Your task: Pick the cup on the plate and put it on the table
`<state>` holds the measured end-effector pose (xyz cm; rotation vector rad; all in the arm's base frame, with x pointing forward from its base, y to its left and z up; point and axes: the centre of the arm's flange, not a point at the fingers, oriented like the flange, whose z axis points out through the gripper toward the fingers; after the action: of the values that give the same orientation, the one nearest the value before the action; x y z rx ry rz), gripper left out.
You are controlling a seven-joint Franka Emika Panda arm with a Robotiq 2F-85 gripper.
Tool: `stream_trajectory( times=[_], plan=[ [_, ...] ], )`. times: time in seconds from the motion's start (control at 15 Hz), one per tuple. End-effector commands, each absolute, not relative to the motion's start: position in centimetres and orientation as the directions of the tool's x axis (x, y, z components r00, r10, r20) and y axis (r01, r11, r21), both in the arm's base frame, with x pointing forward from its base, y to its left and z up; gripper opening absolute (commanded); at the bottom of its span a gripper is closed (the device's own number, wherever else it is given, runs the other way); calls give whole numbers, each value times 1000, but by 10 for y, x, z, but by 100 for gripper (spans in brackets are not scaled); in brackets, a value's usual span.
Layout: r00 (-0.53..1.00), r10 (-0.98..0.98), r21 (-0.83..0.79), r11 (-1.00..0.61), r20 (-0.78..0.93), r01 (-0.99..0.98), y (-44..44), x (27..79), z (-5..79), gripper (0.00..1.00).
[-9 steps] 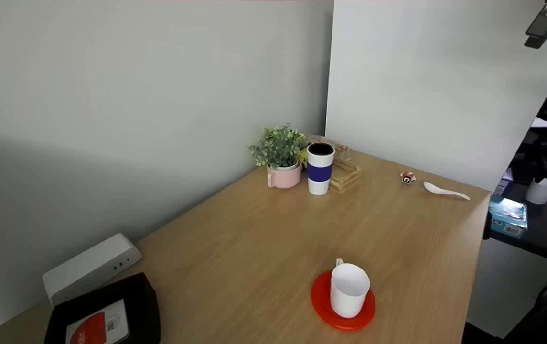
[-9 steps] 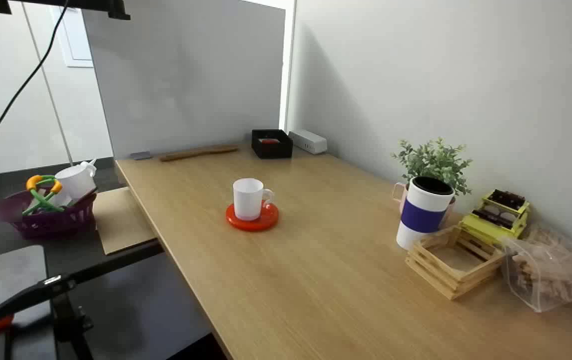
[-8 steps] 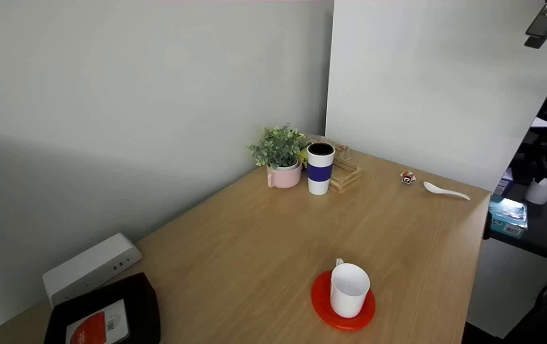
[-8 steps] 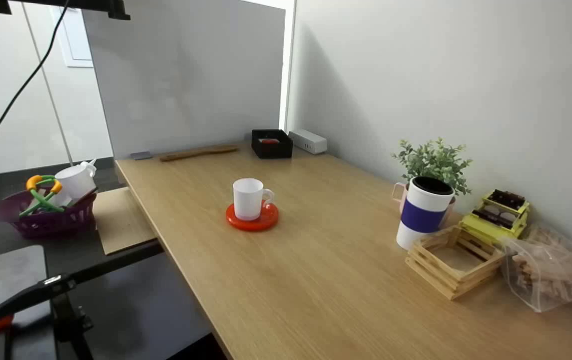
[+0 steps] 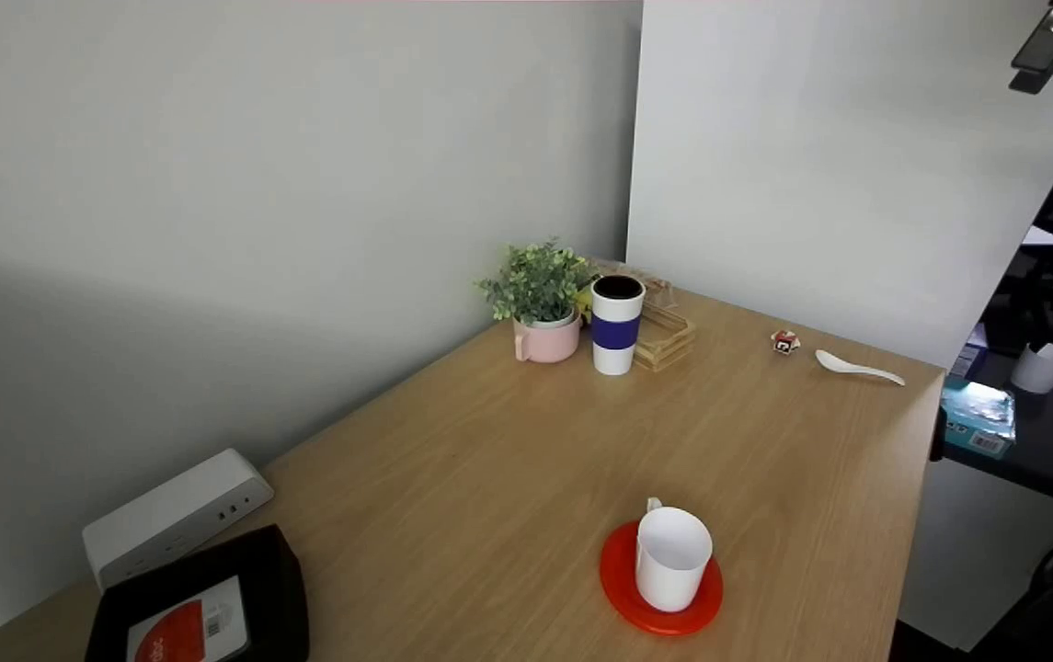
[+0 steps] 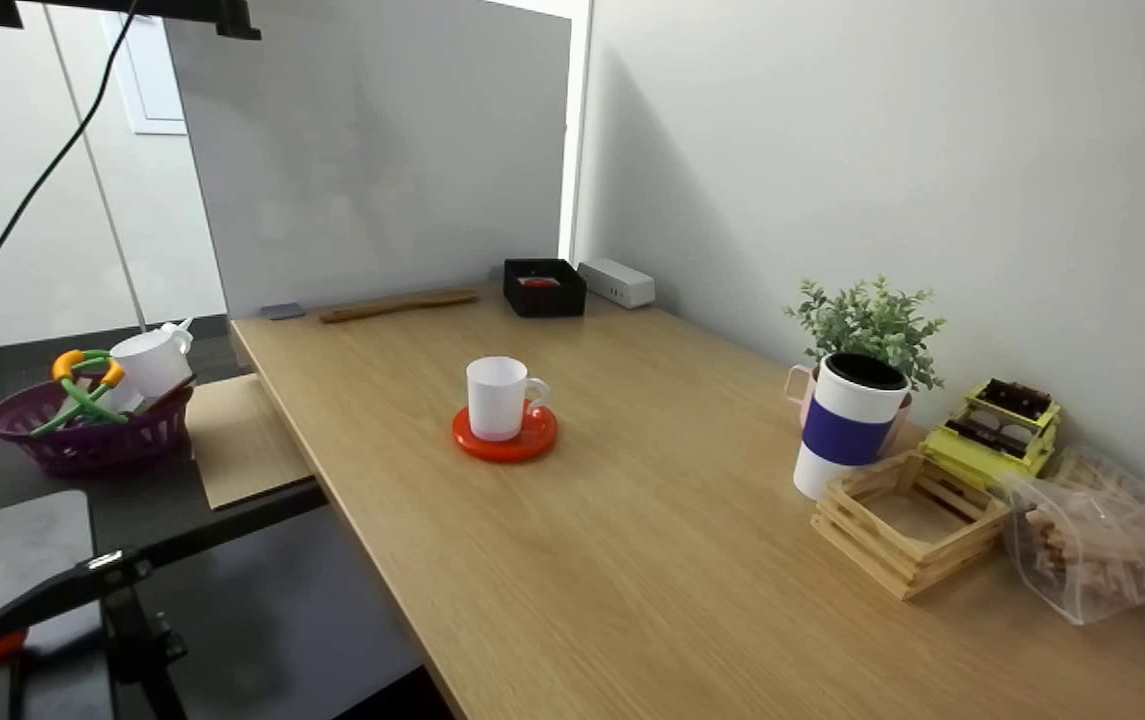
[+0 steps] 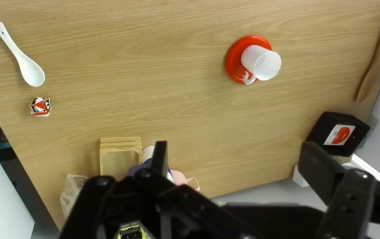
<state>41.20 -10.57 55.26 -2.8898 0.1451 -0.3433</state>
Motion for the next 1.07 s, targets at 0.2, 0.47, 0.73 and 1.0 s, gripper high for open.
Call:
stream_trajectory(
  times=[0.2,0.47,0.73,1.0],
  plan=[
    [962,-99,-219,-975,253,-43,-105,421,547,100],
    [964,-5,-203,-978,265,51,-94,444,532,100],
    [972,129,-160,-974,197,162,-63,478,497,100],
    [971,212,-107,-969,112,224,-43,498,467,100]
  ],
)
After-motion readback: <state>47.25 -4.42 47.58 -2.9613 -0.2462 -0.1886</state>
